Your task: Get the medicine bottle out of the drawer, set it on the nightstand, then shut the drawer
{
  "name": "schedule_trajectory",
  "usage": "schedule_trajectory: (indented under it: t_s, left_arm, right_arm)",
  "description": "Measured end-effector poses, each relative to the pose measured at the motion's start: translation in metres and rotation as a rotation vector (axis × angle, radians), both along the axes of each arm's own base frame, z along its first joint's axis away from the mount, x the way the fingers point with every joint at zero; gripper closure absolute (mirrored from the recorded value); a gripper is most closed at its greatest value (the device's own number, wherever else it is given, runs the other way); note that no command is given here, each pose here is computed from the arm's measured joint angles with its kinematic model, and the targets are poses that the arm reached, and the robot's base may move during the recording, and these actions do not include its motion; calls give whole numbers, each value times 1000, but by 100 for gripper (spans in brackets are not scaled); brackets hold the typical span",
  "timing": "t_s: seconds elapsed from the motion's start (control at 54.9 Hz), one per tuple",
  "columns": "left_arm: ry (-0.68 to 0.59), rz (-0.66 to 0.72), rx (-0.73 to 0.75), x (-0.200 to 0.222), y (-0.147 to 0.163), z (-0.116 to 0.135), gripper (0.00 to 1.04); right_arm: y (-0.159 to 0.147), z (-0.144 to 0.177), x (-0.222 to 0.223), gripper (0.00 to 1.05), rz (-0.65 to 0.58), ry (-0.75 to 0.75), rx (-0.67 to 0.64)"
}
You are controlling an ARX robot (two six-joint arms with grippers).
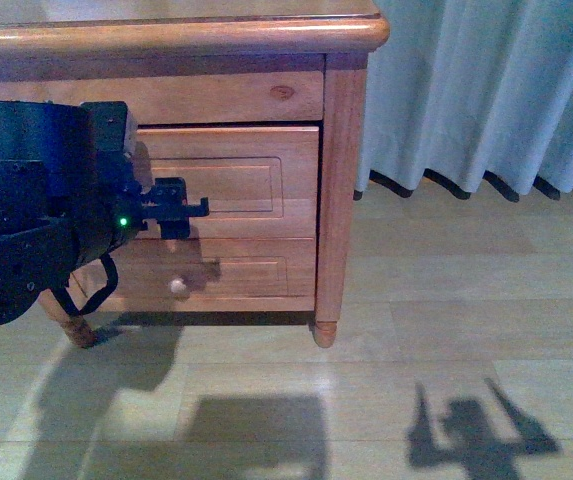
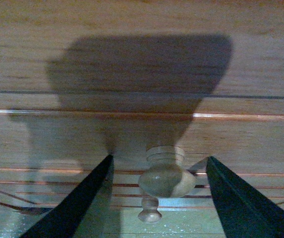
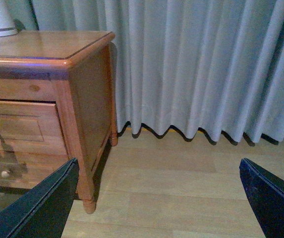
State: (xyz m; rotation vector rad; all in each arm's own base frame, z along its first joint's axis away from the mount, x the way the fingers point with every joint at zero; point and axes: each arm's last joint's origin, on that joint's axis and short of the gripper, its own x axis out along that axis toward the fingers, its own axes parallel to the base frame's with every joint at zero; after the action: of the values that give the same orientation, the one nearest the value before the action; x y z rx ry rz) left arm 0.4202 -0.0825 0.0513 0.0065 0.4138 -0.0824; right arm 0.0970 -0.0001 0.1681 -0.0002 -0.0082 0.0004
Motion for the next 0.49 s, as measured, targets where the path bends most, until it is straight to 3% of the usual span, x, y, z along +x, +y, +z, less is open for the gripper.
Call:
schedule_trajectory:
  t_s: [0.2,0.492]
  left_arm:
    - [-4,3,-3,0,1,0,77]
    - [7,14,-14,-31,8,-3,78]
  right_arm:
    - [0,0,0,7,0,0,0]
    - [0,0,0,7,0,0,0]
